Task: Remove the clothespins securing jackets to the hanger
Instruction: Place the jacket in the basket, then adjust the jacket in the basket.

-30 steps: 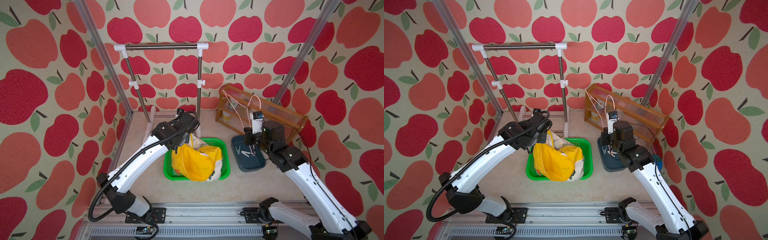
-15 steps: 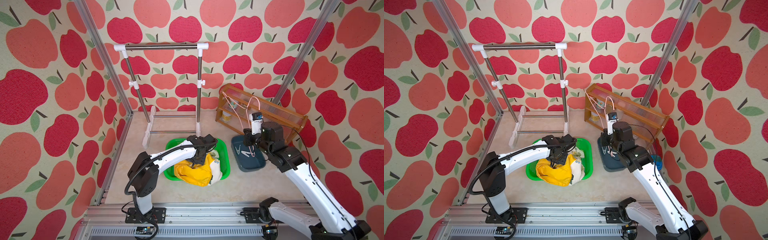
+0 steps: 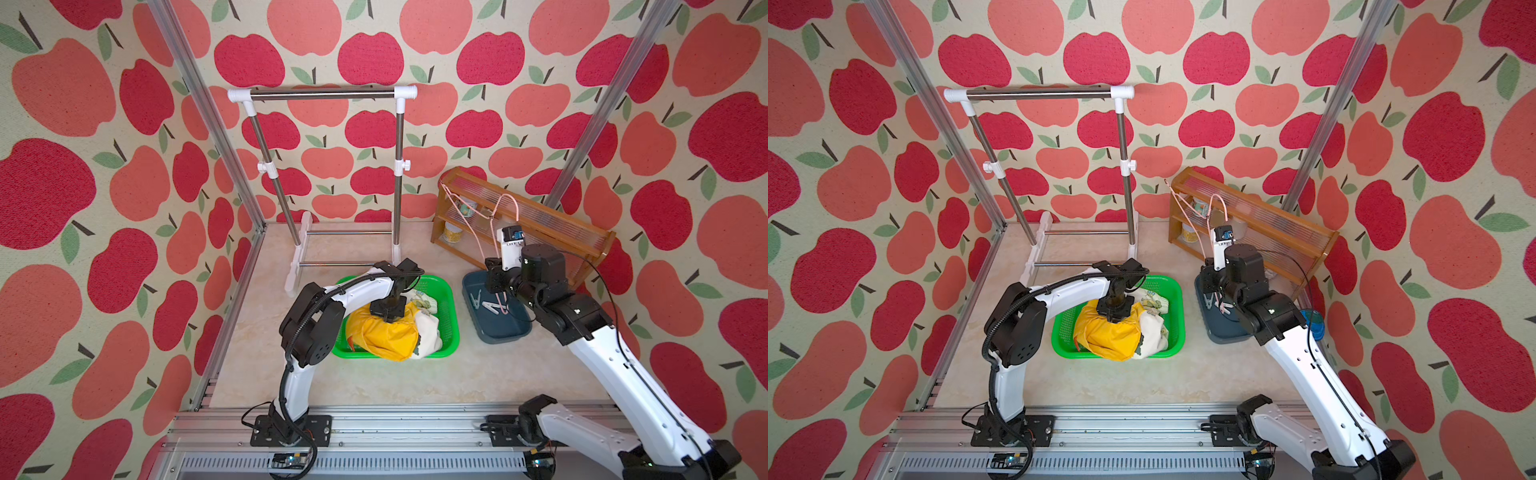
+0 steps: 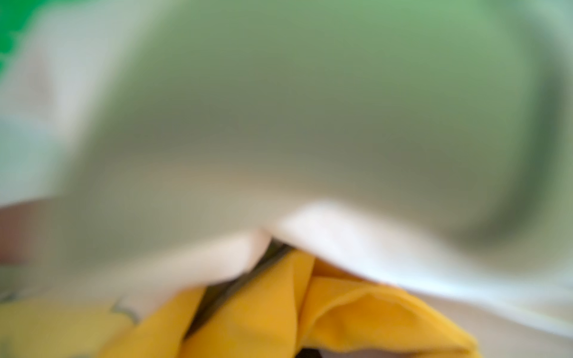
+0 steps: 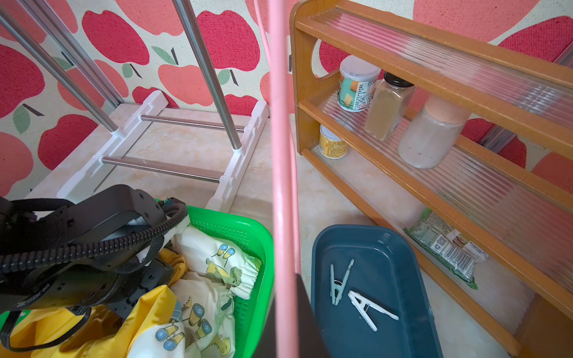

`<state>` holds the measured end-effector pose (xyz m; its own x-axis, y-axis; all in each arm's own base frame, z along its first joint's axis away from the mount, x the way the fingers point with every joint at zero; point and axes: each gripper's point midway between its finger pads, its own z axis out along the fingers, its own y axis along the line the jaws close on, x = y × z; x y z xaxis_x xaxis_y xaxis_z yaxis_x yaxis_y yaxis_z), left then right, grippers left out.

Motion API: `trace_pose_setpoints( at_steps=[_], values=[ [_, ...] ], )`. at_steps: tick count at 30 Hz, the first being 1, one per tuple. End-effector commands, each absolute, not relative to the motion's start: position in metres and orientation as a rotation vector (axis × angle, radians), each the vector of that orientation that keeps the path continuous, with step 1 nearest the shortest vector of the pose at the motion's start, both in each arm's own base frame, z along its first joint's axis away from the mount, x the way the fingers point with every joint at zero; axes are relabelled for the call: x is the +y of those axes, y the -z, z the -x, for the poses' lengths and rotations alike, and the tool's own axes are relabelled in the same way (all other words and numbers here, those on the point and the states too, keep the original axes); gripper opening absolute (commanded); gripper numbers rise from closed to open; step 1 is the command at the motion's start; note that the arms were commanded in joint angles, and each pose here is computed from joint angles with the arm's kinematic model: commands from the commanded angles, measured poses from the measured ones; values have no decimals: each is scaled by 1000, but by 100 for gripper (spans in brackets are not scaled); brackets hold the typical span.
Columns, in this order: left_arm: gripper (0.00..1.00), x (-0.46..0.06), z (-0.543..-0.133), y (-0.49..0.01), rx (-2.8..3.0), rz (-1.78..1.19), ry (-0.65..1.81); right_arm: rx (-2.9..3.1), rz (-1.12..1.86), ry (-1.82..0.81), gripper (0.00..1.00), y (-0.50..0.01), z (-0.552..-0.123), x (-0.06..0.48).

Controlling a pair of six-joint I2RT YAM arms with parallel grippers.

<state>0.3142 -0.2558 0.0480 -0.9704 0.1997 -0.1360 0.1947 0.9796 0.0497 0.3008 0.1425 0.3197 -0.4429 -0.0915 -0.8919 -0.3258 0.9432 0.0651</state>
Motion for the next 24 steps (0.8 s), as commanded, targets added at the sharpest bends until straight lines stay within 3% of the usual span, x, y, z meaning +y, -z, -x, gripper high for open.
trace_pose_setpoints(
  at_steps=[1, 2, 4, 7, 12, 15, 19, 24],
  values=[
    [4, -250, -333, -79, 2904, -250, -52, 1993, 287, -303, 0, -328, -300, 144],
    [10, -253, -330, -91, 2891, -275, -34, 1994, 289, -303, 0, -328, -301, 144],
    [40, -256, -324, -123, 2835, -298, -4, 1993, 289, -302, 0, -327, -302, 144],
    [57, -257, -318, -172, 2742, -285, 64, 1993, 292, -308, 0, -326, -304, 146],
    [66, -258, -315, -236, 2617, -242, 238, 2007, 309, -333, 0, -322, -310, 155],
    [66, -264, -299, -260, 2613, -288, 354, 2012, 319, -344, 0, -321, -313, 160],
    [53, -274, -250, -258, 2686, -491, 489, 1995, 336, -358, 0, -324, -318, 165],
    [55, -286, -195, -219, 2848, -691, 582, 1987, 348, -357, 0, -329, -322, 168]
  ],
)
